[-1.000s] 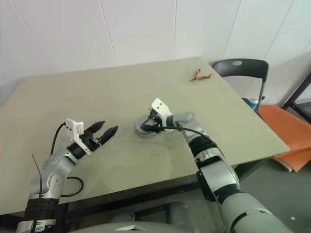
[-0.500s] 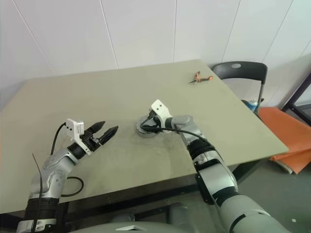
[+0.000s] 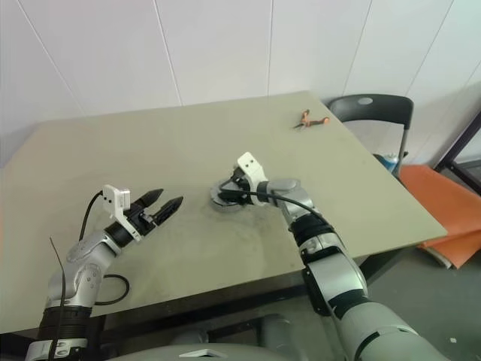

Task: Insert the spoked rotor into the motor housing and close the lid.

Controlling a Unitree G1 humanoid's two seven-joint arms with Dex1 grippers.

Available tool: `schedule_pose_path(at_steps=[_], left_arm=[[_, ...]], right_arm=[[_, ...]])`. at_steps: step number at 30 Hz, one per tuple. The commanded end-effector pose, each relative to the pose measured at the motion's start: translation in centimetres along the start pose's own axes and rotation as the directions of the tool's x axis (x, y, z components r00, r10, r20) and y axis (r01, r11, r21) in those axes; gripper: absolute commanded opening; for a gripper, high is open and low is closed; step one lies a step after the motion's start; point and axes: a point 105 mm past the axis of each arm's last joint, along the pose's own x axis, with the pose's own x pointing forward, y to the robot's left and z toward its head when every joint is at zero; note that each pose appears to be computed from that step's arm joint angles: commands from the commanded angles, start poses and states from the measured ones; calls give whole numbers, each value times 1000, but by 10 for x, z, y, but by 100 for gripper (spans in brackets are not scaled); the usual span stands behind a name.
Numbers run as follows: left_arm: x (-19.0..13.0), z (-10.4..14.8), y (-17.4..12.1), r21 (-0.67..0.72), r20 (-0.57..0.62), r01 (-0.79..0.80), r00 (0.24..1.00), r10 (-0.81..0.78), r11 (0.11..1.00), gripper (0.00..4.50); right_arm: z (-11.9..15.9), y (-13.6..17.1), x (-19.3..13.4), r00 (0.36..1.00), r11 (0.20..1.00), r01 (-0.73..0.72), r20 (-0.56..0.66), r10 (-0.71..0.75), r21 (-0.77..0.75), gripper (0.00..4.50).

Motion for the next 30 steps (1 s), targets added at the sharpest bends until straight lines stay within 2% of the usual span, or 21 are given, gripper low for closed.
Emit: schedule_pose_path(at_steps=[1, 9, 24, 30], left_arm=[[2, 12, 1, 32, 35, 6, 999, -7, 999, 450], [2, 10, 0, 32, 31, 4, 1000, -5, 999, 450], [2, 11, 0, 39, 22, 4, 1000, -4, 999, 450], [2, 10, -1, 41, 19, 3, 1000, -4, 999, 450]], right_arm=[[-12, -1, 1, 999, 1000, 14, -44, -13, 17, 303], [-27, -4, 4, 993, 998, 58, -104, -58, -4, 303], [-37, 4, 10, 990, 993, 64, -134, -50, 97, 303], [-41, 30, 5, 979, 991, -130, -157, 133, 27, 303]])
